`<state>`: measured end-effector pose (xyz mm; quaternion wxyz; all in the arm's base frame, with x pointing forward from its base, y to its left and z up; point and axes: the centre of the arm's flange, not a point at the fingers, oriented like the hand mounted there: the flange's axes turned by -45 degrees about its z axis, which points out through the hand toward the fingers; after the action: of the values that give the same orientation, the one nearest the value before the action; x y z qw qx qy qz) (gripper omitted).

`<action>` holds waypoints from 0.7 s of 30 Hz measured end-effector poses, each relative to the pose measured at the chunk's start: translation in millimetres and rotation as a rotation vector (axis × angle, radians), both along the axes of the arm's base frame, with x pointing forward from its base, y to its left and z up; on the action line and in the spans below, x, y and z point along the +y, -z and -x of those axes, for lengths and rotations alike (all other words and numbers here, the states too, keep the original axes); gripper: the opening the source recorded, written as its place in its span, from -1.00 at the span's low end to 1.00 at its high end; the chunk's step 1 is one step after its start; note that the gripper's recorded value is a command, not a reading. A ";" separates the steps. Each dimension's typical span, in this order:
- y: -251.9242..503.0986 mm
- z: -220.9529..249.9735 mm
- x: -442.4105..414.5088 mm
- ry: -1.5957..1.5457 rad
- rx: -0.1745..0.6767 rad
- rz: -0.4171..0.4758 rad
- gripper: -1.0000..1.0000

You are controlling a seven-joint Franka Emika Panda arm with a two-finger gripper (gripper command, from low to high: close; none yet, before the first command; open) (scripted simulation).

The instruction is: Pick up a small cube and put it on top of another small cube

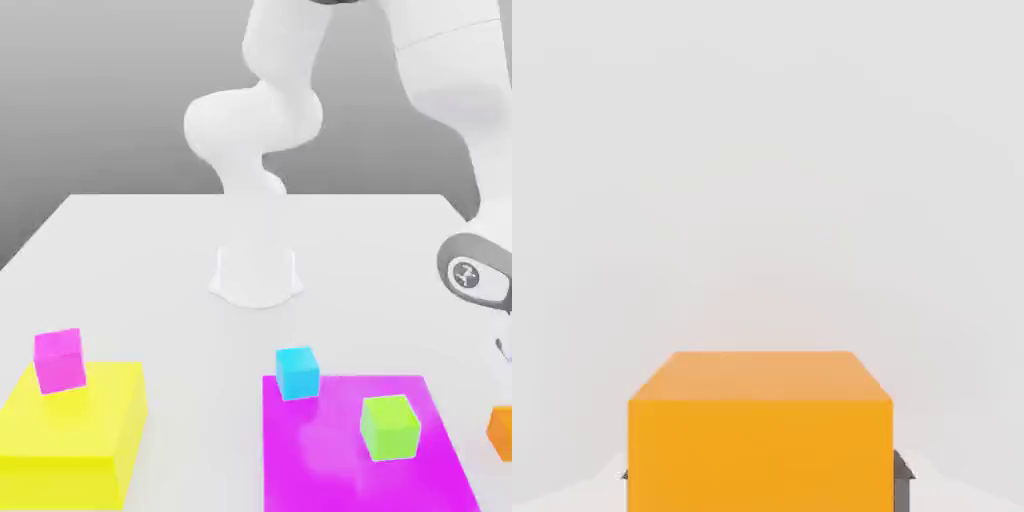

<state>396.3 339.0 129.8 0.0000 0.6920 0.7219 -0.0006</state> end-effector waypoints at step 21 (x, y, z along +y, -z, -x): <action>-185.8 -57.8 -462.1 1.049 -0.033 0.038 -1.00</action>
<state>454.2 -123.1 315.6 0.0236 0.9603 0.2781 -0.0024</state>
